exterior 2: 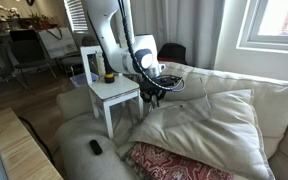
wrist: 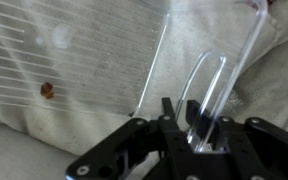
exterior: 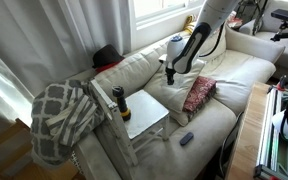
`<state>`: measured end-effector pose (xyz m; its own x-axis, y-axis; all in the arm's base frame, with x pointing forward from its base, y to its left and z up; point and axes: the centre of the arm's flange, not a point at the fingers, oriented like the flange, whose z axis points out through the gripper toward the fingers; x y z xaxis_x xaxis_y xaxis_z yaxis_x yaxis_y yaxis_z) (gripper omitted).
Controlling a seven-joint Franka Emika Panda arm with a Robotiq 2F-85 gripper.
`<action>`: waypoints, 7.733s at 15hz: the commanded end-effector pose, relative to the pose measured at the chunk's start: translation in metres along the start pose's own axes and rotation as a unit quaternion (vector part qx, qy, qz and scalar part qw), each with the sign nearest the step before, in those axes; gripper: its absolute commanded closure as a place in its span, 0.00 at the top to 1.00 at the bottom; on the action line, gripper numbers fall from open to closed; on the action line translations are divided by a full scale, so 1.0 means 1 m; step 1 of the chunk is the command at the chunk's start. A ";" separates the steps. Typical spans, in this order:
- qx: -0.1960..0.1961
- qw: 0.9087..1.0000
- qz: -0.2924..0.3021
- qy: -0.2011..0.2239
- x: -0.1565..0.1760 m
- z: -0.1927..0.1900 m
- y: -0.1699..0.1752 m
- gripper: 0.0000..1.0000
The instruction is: Put the chair, then place the torch in it
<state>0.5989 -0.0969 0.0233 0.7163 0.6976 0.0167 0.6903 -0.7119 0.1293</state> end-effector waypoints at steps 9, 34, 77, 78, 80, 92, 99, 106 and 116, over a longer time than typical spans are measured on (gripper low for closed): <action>-0.022 0.999 0.029 0.009 -0.005 -0.009 0.009 0.03; -0.016 0.986 -0.166 0.025 0.013 -0.154 -0.031 0.03; -0.097 0.948 -0.262 0.151 0.096 -0.269 -0.139 0.03; -0.088 0.947 -0.269 0.150 0.097 -0.267 -0.144 0.03; -0.065 0.945 -0.286 0.144 0.097 -0.262 -0.154 0.03; 0.101 0.924 -0.353 0.104 0.091 -0.224 -0.187 0.03; 0.108 0.930 -0.326 0.129 0.103 -0.221 -0.188 0.36; 0.096 0.937 -0.306 0.136 0.107 -0.219 -0.189 0.81; 0.031 0.953 -0.229 0.198 0.122 -0.223 -0.187 1.00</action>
<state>0.5342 0.1379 0.2237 0.2405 0.9112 0.3344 0.9453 -0.2980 0.1323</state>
